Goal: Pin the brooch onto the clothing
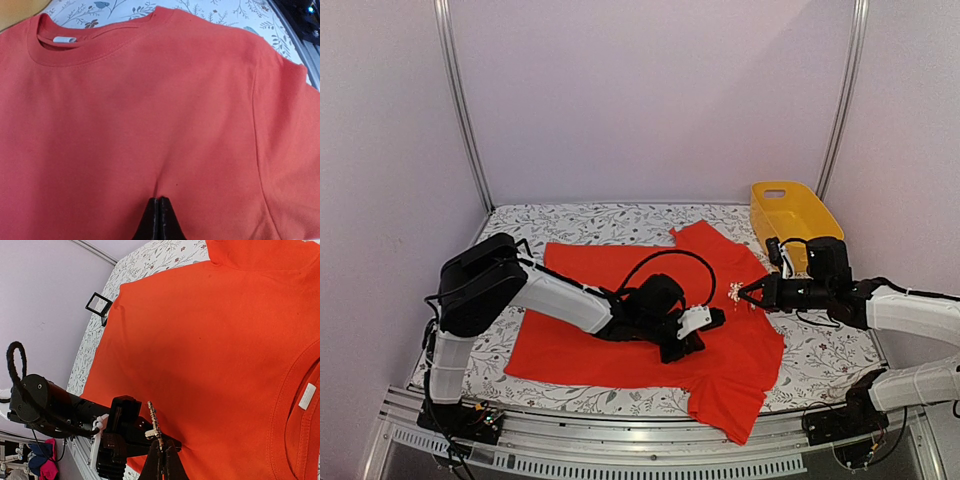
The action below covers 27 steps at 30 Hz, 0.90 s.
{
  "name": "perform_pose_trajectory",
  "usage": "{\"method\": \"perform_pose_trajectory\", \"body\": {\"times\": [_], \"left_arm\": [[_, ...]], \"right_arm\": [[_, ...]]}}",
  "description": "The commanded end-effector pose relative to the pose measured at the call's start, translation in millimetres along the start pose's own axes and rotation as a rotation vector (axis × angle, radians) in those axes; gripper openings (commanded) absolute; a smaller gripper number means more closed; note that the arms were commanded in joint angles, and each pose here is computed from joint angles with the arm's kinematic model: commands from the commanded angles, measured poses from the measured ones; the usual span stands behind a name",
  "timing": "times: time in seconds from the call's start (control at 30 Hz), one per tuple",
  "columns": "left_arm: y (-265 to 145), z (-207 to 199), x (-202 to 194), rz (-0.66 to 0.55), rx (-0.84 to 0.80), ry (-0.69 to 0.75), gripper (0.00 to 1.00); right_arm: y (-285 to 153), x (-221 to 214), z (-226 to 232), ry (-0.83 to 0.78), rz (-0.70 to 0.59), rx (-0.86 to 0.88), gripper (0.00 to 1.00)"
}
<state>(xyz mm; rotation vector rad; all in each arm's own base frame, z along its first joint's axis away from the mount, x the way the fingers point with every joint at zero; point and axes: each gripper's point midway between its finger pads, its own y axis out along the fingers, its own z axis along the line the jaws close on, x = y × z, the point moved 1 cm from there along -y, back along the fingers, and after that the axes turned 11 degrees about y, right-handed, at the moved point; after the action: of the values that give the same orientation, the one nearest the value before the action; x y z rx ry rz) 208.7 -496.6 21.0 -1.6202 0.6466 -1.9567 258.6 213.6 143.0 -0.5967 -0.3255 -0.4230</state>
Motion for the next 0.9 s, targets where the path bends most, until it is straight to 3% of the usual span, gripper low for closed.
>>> {"method": "perform_pose_trajectory", "body": {"times": [0.0, 0.57, 0.87], "left_arm": [[-12.1, 4.6, 18.1, -0.037, 0.018, -0.003, 0.00], [-24.2, 11.5, 36.0, -0.119, 0.020, -0.025, 0.00], [-27.2, 10.4, 41.8, -0.148, 0.012, -0.038, 0.00]], "right_arm": [[-1.0, 2.4, 0.0, 0.002, -0.018, 0.007, 0.00], [10.1, 1.8, -4.7, 0.081, -0.060, 0.085, 0.00], [24.7, -15.6, -21.6, 0.189, 0.001, 0.101, 0.00]]}}
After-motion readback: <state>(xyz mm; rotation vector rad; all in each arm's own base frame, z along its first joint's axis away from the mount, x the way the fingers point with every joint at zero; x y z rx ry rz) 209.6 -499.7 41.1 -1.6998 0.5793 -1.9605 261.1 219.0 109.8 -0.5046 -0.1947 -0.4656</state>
